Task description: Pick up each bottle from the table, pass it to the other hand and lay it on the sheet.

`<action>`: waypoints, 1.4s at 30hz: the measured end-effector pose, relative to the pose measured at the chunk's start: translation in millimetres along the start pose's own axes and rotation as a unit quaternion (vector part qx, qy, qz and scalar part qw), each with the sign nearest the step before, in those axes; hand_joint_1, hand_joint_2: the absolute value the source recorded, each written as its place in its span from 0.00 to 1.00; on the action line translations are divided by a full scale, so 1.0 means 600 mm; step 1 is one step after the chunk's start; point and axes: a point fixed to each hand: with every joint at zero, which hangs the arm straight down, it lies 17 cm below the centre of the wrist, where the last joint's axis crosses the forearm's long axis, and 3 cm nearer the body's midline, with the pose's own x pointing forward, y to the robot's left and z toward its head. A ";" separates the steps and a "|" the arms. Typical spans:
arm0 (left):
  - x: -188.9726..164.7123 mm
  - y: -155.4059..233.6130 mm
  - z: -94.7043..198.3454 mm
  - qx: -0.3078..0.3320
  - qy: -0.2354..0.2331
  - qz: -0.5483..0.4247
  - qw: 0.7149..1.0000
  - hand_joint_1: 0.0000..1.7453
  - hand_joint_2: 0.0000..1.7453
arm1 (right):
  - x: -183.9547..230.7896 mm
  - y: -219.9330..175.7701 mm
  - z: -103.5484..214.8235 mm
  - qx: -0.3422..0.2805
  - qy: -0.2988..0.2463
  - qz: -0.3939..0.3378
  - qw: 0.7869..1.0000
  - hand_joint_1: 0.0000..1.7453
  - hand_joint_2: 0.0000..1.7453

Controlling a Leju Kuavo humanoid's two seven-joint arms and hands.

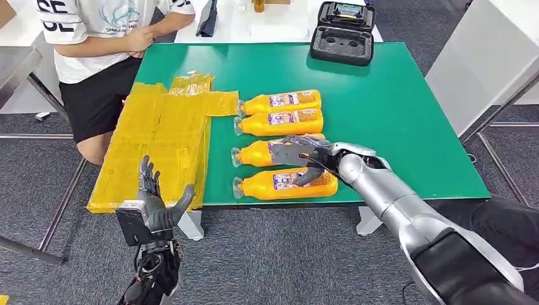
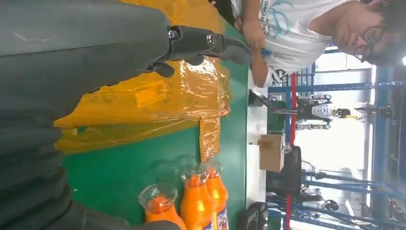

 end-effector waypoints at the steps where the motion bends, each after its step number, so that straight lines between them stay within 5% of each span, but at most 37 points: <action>1: -0.001 0.001 0.000 0.000 0.001 0.000 1.000 0.00 1.00 | 0.000 0.000 0.001 0.005 0.001 0.001 1.000 0.00 1.00; 42: -0.017 0.030 0.013 0.022 0.016 -0.005 1.000 0.00 1.00 | 0.034 0.060 -0.016 0.092 -0.001 0.036 0.995 0.00 1.00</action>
